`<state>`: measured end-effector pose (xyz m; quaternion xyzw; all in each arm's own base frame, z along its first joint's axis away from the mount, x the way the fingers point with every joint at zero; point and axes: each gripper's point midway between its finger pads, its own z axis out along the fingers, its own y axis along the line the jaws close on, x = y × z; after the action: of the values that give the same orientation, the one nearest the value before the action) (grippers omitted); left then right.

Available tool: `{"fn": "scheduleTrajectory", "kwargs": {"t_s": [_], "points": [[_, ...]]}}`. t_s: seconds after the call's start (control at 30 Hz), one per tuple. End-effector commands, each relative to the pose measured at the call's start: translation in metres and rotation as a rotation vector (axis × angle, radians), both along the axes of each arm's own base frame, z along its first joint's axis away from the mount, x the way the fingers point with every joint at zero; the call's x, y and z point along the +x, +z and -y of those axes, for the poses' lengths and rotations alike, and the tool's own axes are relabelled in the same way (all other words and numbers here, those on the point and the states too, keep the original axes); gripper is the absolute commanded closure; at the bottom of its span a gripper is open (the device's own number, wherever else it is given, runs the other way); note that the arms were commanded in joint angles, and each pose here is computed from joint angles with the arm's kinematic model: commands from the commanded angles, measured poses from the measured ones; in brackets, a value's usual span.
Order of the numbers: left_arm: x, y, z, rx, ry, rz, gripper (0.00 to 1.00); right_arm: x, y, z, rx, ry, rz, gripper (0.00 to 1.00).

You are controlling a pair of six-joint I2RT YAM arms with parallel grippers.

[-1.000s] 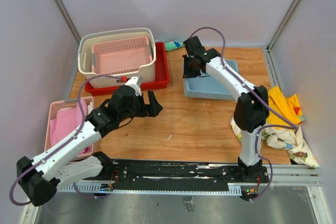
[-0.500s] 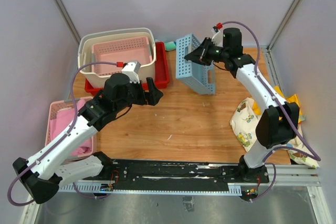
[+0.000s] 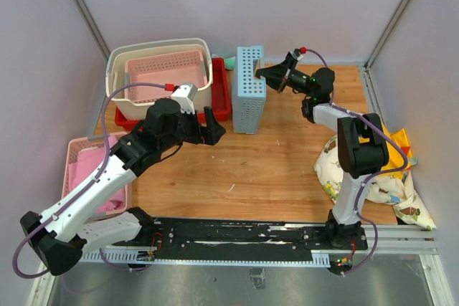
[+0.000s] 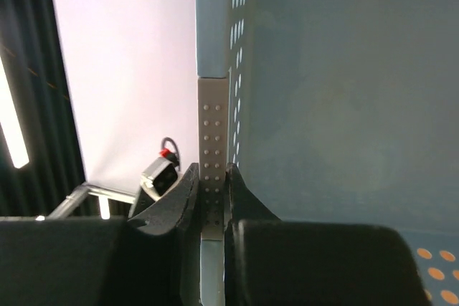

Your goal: Turn the large container upside down

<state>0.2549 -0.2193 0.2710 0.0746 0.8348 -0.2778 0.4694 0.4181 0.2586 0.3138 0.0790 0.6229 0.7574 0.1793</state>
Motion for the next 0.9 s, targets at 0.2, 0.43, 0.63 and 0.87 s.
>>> {"fn": "scheduleTrajectory", "kwargs": {"t_s": [0.2,0.43,0.63,0.87], "points": [[0.005,0.008,0.025,-0.044,-0.090,0.005,0.01,-0.013,-0.051,0.088,-0.041,-0.094,-0.083,0.87],[0.012,-0.002,0.045,-0.069,-0.147,-0.024,0.01,-0.010,-0.109,0.157,-0.268,-0.256,-0.213,0.52],[0.017,-0.007,0.060,-0.095,-0.183,-0.046,0.01,-0.020,-0.137,0.221,-0.764,-0.428,-0.274,0.29],[0.021,-0.015,0.066,-0.101,-0.185,-0.072,0.01,-0.034,-0.135,0.287,-1.181,-0.593,-0.352,0.24]]}}
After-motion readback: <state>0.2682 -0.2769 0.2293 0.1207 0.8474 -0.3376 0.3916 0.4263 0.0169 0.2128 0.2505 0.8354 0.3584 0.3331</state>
